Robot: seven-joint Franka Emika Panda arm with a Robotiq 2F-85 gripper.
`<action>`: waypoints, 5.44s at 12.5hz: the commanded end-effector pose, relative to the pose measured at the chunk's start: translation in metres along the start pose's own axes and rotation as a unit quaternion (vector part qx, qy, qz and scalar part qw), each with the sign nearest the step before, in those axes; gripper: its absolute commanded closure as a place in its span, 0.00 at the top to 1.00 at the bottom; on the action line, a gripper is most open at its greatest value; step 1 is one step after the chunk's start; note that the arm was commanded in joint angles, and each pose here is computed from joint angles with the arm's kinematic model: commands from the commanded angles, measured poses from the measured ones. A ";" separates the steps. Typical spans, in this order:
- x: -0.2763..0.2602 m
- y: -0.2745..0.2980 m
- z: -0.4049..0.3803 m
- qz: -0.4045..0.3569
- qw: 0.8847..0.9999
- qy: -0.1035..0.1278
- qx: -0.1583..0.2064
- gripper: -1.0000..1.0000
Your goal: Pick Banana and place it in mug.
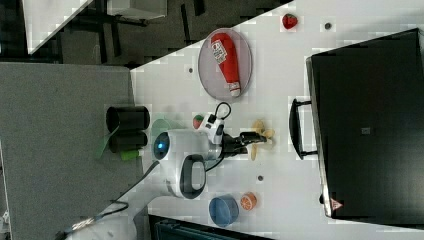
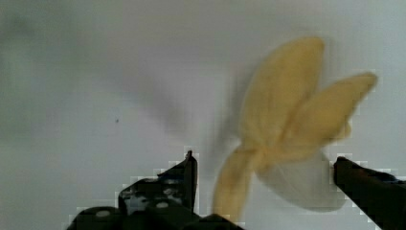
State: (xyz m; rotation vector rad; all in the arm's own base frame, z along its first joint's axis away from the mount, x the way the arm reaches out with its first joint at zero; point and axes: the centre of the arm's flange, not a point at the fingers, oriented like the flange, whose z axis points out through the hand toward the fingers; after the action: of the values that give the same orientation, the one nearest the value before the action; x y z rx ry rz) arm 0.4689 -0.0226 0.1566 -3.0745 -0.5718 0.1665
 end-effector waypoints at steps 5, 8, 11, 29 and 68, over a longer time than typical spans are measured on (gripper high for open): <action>0.008 0.003 0.001 -0.042 0.998 0.039 -0.019 0.57; 0.006 0.006 -0.002 -0.039 0.998 0.040 -0.021 0.32; 0.007 0.015 -0.020 -0.028 0.998 0.054 -0.029 0.32; 0.018 -0.164 -0.251 0.098 0.995 0.010 0.009 0.32; -0.055 0.022 -0.428 0.544 0.835 0.077 0.031 1.00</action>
State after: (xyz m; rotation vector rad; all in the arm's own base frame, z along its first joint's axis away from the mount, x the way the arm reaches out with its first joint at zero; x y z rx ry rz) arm 0.4719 -0.0707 0.5952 -2.9454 0.9803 -0.1376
